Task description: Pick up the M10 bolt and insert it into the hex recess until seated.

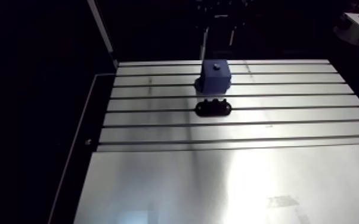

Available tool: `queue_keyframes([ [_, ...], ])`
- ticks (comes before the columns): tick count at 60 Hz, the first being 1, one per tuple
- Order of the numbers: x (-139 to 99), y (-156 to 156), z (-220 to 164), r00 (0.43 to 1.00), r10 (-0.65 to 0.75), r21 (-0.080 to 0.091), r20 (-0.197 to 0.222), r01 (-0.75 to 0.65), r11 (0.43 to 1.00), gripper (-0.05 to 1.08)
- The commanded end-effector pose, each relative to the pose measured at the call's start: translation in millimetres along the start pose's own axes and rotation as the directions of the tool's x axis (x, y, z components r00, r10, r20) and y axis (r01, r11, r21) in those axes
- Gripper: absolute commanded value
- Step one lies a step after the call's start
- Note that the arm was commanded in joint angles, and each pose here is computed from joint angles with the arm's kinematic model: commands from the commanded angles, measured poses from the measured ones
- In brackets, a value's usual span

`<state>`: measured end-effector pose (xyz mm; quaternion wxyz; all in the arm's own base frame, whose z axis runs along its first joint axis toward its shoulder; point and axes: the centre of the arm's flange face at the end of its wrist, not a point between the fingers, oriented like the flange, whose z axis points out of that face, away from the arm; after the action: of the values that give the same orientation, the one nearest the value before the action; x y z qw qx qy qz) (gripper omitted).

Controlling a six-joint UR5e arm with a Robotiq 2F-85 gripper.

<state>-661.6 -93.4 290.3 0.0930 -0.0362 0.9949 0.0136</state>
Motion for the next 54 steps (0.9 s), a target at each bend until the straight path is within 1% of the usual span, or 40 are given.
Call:
queue_keyframes([
  [1,1,4,5,1.0,0.007,0.0,0.014,-0.007,1.0,1.03],
  [2,0,4,7,1.0,0.007,-0.004,0.017,-0.007,1.0,1.03],
  [3,0,4,7,1.0,0.007,-0.004,0.017,-0.007,1.0,1.03],
  [11,0,7,11,1.0,0.006,0.003,0.023,-0.006,1.0,1.03],
  [29,-3,7,17,0.999,-0.003,0.007,0.032,0.003,1.0,1.03],
  [33,-3,7,18,1.0,-0.006,0.006,0.029,0.005,1.0,1.03],
  [37,-3,7,20,1.0,-0.011,0.005,0.017,0.011,1.0,1.03],
  [39,-2,7,21,1.0,-0.016,0.002,0.0,0.016,1.0,1.03],
  [42,-2,7,22,1.0,-0.016,0.001,-0.007,0.016,1.0,1.03],
  [43,-2,7,22,1.0,-0.016,0.0,-0.016,0.016,1.0,1.03],
  [54,-2,7,27,1.0,-0.022,0.001,-0.015,0.022,1.0,1.03],
])
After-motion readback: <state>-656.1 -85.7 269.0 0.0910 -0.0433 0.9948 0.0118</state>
